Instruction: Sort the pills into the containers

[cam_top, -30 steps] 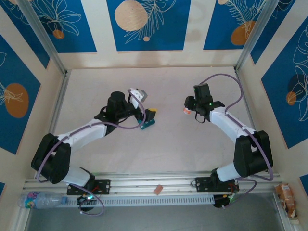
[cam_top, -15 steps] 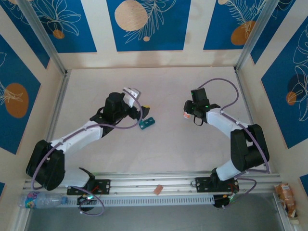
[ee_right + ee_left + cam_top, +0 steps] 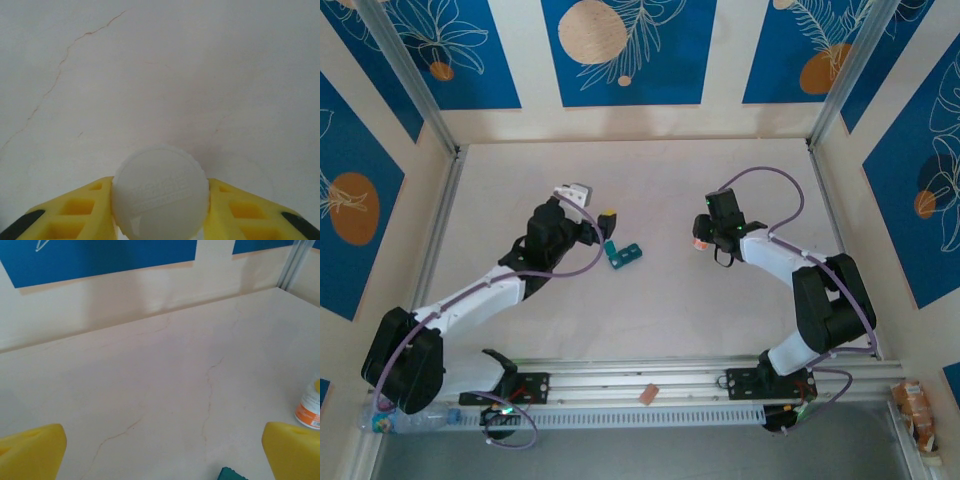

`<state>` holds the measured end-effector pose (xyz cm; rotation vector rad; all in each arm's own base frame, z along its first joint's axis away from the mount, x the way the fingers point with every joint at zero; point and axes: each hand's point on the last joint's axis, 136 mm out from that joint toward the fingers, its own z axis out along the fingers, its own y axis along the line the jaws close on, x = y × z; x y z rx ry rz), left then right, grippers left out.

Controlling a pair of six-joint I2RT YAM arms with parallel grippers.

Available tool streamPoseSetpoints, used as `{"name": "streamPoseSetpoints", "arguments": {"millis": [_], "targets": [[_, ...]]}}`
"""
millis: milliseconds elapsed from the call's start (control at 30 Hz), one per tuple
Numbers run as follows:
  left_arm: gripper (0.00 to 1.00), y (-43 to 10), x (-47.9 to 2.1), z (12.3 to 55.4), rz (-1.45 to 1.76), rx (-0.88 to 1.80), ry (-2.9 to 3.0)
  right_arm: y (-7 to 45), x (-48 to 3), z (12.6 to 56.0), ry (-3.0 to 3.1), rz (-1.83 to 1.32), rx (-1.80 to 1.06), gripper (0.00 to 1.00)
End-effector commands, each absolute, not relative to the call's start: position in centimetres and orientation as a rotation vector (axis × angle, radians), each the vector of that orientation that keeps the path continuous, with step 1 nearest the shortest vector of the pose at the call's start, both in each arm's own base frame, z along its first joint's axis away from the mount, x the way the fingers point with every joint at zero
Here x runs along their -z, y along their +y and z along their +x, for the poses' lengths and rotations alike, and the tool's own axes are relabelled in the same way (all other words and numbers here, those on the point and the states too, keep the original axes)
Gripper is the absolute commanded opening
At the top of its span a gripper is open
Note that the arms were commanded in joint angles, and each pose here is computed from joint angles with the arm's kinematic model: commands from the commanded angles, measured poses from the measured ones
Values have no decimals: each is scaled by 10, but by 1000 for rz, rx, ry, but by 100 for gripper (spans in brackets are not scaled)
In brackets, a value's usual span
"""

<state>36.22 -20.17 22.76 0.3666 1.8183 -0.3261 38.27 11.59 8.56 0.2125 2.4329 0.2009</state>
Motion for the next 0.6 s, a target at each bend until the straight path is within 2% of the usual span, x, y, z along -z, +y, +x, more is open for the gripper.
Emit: {"name": "streamPoseSetpoints", "arguments": {"millis": [0,100,300,400,567], "targets": [[100,-186,-238,367,268,292,1756,114,-67,375,2476,210,-162,44],[100,-181,-237,367,222,293,1735,114,-66,373,2479,205,-159,50],[100,-186,-225,367,281,269,1846,118,-79,372,2452,177,-193,71],[100,-189,-225,367,294,275,1848,122,-96,374,2427,153,-222,76],[100,-185,-224,370,258,264,1856,128,-134,374,2382,127,-292,78]]}}
